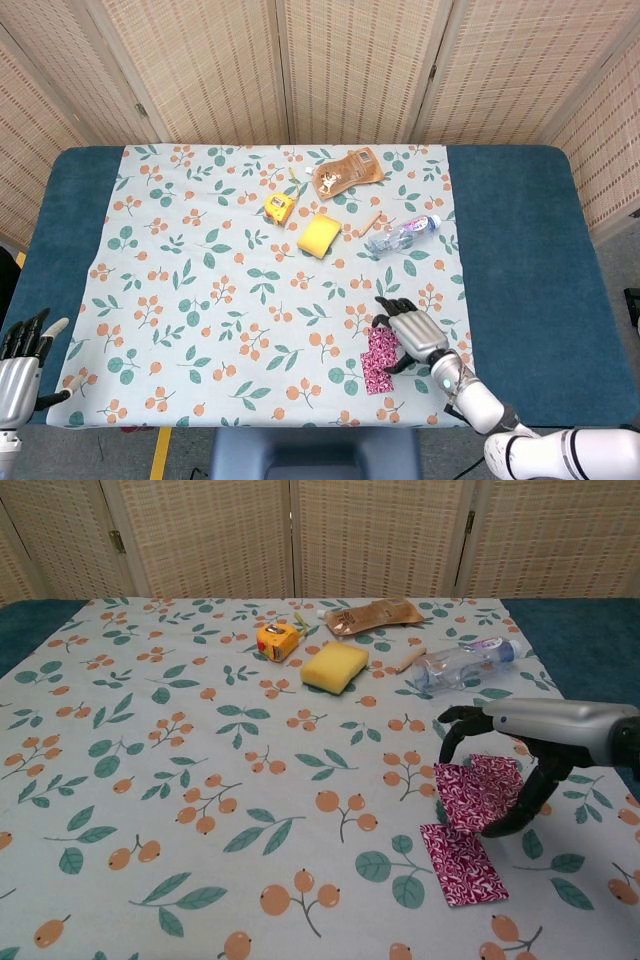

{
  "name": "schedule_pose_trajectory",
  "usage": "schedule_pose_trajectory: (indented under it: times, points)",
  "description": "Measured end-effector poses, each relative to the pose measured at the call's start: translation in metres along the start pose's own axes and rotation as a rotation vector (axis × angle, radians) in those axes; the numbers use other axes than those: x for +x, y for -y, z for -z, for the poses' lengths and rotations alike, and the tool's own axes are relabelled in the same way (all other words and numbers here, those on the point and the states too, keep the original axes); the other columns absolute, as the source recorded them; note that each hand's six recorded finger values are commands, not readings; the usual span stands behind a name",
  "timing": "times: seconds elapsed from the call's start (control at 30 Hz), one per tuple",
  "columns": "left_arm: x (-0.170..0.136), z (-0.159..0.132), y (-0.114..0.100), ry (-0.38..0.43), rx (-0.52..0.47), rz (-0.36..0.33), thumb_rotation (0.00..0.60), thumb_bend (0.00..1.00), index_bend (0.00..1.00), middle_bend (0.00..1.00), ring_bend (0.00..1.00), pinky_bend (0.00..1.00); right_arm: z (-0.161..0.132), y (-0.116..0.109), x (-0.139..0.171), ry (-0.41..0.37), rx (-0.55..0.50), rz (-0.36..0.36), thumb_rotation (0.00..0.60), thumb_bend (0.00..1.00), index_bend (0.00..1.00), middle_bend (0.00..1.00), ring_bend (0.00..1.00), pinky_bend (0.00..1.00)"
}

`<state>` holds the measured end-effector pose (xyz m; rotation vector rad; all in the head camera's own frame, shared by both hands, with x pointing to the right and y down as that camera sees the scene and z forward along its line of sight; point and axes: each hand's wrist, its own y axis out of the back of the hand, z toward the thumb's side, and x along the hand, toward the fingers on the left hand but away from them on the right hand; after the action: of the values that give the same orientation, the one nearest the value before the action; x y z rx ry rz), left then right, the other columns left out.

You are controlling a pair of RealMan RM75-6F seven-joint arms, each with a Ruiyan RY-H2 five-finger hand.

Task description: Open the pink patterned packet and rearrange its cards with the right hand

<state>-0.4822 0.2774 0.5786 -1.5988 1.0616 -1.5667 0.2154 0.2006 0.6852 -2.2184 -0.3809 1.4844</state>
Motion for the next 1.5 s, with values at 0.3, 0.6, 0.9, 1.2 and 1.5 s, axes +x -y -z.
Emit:
schedule_pose_trajectory:
  times: [0.3, 0.6, 0.9, 1.2, 1.5]
  points:
    - [-0.001, 0.001, 0.0, 0.001, -0.005, -0.002, 0.6, 0.26, 0.18, 0.0, 0.04, 0.0, -0.011, 0.025, 0.012, -0.035, 0.004, -0.033, 0.531, 0.15, 0.28, 0.0, 0.0, 0.0]
    - [-0.002, 0.005, 0.001, -0.002, -0.012, -0.002, 0.6, 0.26, 0.18, 0.0, 0.04, 0.0, -0.015, 0.037, 0.008, -0.028, -0.007, -0.048, 0.531, 0.15, 0.28, 0.0, 0.0, 0.0]
    - [-0.003, 0.007, 0.003, -0.006, -0.015, 0.001, 0.6, 0.26, 0.18, 0.0, 0.04, 0.0, -0.015, 0.039, 0.008, -0.017, -0.004, -0.038, 0.531, 0.15, 0.28, 0.0, 0.0, 0.0]
    - [-0.004, 0.008, 0.003, -0.006, -0.016, 0.0, 0.6, 0.26, 0.18, 0.0, 0.04, 0.0, -0.014, 0.041, 0.008, -0.009, 0.002, -0.039, 0.531, 0.15, 0.25, 0.0, 0.0, 0.0]
    - [-0.004, 0.009, 0.004, -0.007, -0.018, 0.002, 0.6, 0.26, 0.18, 0.0, 0.04, 0.0, -0.014, 0.043, 0.008, -0.009, 0.006, -0.039, 0.531, 0.15, 0.23, 0.0, 0.0, 0.0]
